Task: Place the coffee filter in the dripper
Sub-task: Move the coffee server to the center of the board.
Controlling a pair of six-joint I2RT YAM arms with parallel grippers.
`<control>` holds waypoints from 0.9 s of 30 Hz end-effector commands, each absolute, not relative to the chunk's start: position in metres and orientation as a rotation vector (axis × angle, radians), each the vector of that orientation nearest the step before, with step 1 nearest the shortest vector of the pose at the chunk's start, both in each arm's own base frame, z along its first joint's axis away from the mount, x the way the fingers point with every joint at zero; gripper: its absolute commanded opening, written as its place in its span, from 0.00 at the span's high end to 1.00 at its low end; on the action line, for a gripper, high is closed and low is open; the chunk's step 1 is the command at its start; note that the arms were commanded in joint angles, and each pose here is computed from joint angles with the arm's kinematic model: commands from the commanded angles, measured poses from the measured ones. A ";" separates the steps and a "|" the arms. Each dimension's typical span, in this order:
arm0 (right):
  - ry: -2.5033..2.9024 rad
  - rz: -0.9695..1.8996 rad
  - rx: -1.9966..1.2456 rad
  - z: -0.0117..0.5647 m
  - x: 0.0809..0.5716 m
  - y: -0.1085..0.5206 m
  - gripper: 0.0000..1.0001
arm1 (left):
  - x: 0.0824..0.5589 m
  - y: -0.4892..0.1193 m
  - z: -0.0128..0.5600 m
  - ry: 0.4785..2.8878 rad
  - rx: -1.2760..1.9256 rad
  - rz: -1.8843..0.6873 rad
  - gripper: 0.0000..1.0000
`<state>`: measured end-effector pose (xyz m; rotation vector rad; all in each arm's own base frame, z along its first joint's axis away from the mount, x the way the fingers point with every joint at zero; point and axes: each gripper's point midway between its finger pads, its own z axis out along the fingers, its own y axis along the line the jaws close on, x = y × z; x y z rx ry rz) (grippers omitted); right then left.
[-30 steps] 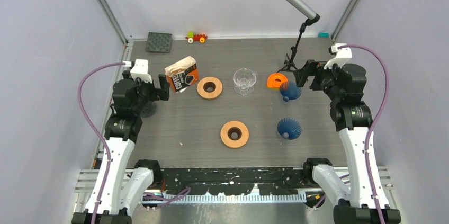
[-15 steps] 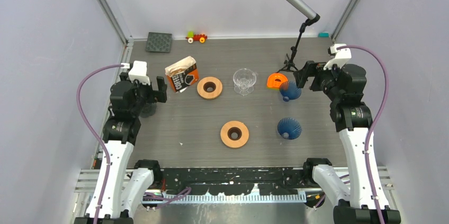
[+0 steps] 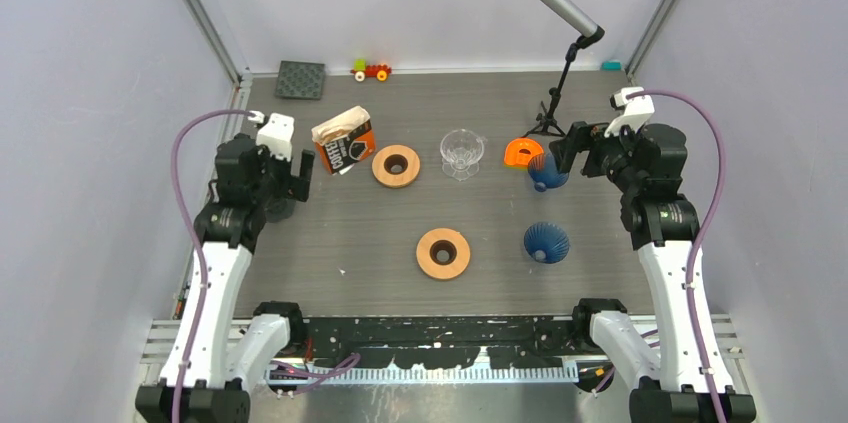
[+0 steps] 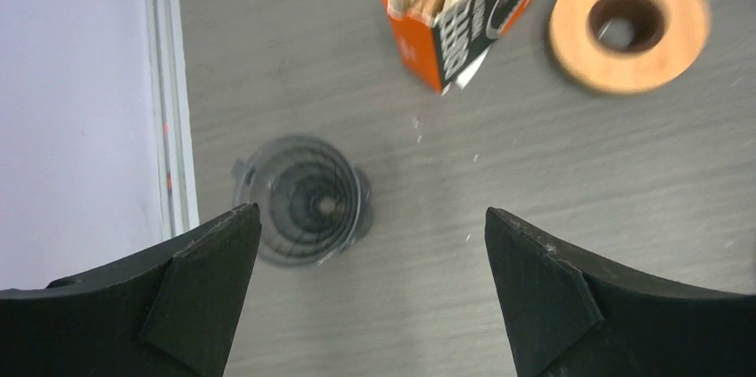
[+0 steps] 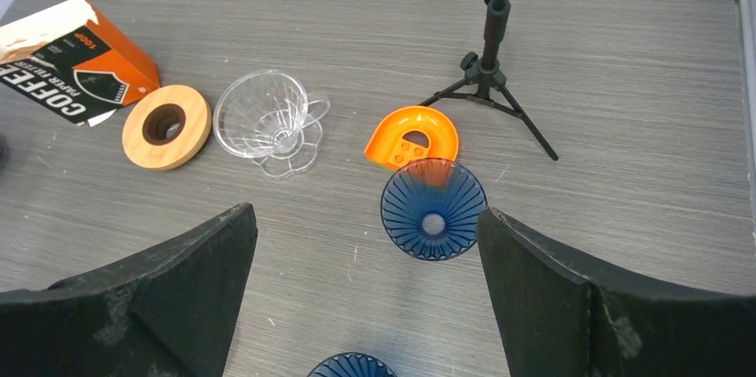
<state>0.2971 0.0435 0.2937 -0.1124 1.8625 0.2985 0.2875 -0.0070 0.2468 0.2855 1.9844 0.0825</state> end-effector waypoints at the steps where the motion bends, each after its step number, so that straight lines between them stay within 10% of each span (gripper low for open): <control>1: 1.821 0.308 -0.165 0.303 0.299 0.048 0.03 | 0.276 0.019 0.204 2.242 0.379 0.244 0.04; 17: 1.852 0.329 -0.186 0.293 0.301 0.052 0.03 | 0.297 0.032 0.142 2.532 0.412 0.173 0.27; 27: 1.859 0.335 -0.189 0.289 0.303 0.053 0.03 | 0.326 -0.064 0.182 2.421 0.486 -0.285 0.38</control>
